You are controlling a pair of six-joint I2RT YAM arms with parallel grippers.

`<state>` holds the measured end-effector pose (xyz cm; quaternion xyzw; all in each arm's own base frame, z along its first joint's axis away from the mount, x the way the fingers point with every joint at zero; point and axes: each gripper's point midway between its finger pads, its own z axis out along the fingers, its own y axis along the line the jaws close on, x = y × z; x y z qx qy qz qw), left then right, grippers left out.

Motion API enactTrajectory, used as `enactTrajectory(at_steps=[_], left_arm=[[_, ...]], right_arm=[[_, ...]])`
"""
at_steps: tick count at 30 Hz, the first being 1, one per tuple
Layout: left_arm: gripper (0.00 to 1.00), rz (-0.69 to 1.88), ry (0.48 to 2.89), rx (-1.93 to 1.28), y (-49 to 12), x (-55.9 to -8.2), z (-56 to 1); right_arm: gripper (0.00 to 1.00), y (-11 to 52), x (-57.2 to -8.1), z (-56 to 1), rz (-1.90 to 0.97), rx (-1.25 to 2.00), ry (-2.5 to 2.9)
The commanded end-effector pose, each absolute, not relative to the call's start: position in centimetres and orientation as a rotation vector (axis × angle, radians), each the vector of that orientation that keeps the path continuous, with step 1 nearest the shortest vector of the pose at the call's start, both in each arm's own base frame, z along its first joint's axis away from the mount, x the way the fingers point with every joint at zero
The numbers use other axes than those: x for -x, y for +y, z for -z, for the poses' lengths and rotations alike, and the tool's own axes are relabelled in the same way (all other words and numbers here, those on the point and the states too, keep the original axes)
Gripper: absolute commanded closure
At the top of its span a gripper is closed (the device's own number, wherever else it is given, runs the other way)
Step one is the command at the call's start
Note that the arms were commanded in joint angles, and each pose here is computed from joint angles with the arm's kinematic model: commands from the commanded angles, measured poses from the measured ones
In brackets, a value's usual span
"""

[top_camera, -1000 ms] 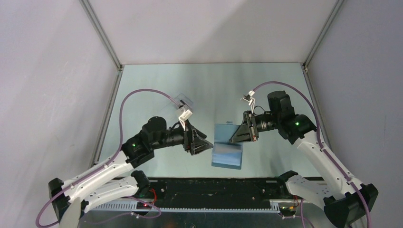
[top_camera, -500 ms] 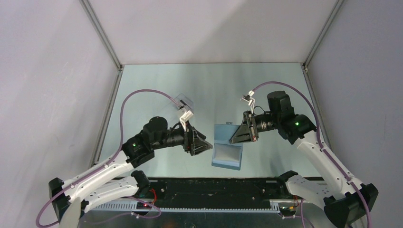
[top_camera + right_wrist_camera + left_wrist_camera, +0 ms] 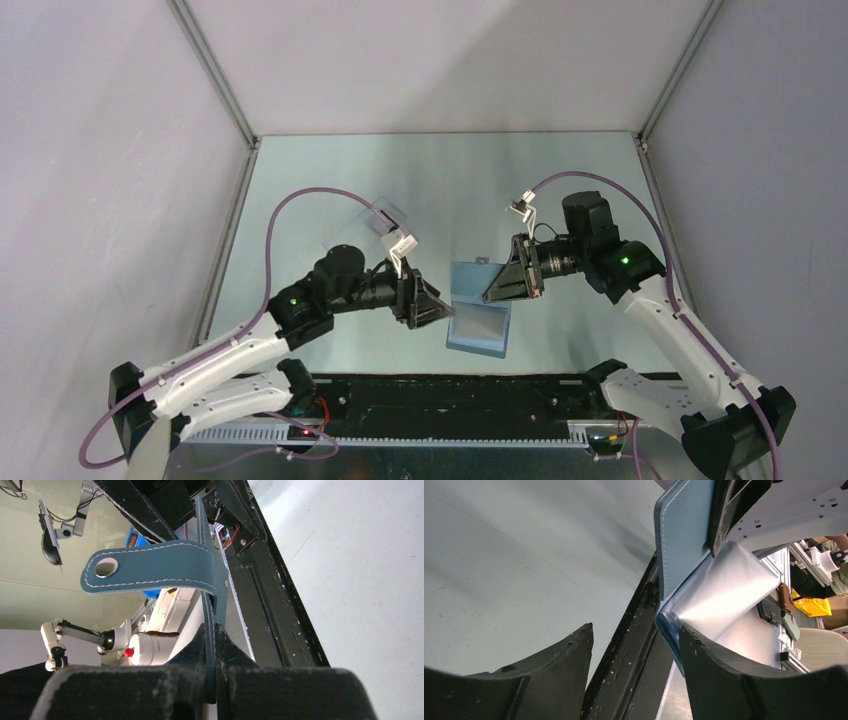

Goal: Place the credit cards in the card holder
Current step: Open the card holder.

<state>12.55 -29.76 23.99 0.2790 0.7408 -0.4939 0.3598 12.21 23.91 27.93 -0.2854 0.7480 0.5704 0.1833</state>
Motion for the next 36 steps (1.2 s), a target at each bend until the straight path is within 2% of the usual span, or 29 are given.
enactTrajectory(at_steps=[1,9,12,17,25,36], left_arm=[[0.32,1.308,1.841,-0.737,-30.5,-12.4,-25.3],[0.32,1.388,1.748,-0.746,-31.3,-11.6,-27.0],[0.32,1.366,1.763,-0.725,-30.9,-11.8,-26.3],[0.41,1.291,1.826,-0.669,-29.6,-12.4,-24.5],[0.42,1.298,1.861,-0.679,-29.6,-12.0,-23.5],[0.42,1.357,1.766,-0.705,-30.1,-11.5,-26.7]], right_arm=[[1.0,24.1,-12.1,-28.8,-1.642,0.828,2.066],[1.0,24.1,-12.0,-28.8,-1.648,0.828,2.067],[1.0,24.1,-12.0,-29.0,-1.646,0.827,2.058],[1.0,24.2,-12.0,-29.1,-1.647,0.824,2.057],[1.0,24.2,-12.1,-29.0,-1.647,0.824,2.06],[1.0,24.1,-12.1,-28.2,-1.633,0.827,2.091]])
